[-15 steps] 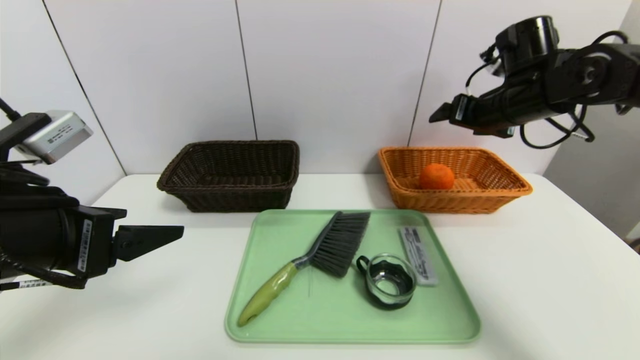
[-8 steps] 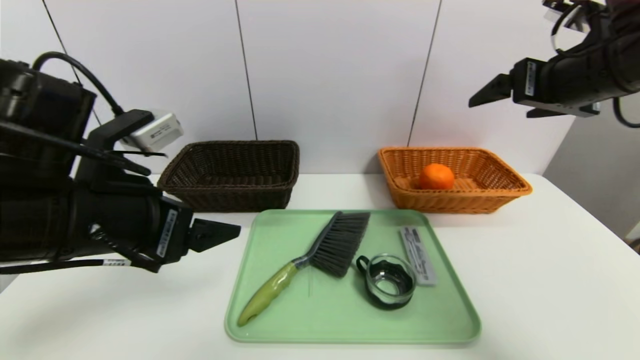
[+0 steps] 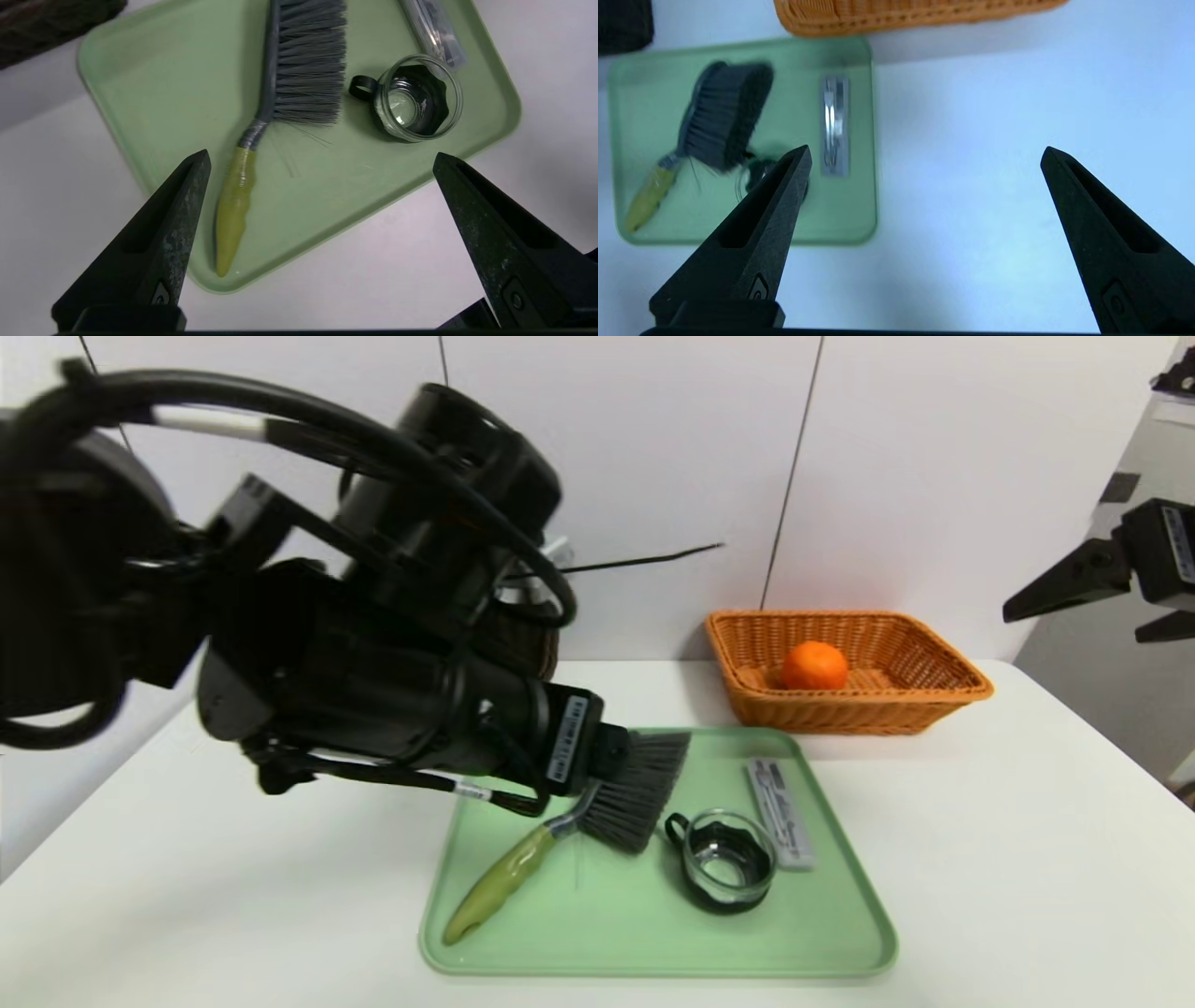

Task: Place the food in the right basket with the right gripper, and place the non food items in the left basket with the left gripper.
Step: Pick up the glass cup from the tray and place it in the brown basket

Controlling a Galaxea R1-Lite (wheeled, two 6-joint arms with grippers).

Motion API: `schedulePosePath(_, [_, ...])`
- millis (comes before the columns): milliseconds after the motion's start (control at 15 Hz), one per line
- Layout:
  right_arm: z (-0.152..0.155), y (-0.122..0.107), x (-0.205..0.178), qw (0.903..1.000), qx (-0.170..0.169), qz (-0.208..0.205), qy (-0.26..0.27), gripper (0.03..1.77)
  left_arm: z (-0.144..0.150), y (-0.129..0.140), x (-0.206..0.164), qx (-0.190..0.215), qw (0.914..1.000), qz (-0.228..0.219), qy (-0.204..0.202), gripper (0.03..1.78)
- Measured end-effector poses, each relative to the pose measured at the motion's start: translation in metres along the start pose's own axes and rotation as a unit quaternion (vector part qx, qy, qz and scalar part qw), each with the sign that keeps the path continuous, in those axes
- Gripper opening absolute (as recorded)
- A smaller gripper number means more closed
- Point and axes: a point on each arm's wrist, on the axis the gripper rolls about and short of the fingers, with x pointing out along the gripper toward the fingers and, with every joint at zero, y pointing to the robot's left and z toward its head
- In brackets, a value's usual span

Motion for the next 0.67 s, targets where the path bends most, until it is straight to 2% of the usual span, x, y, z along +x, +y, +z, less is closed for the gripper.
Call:
schedulePosePath(133, [-0.012, -0.003, -0.002, 0.9993, -0.014, -0.006, 0.033, 1.69, 0.003, -0.019, 0.021, -0.012, 0.9998, 0.007, 0.013, 1.69])
schedulePosePath(400, [-0.033, -0.007, -0.008, 0.9978, -0.032, -0.008, 0.059, 1.69, 0.008, -0.049, 0.047, -0.040, 0.9981, 0.015, 0.044, 1.69])
schedulePosePath(667, [-0.049, -0.011, -0.015, 0.9973, -0.031, -0.009, 0.066, 1.69, -0.001, -0.065, 0.062, -0.063, 0.9909, 0.045, 0.110, 1.69])
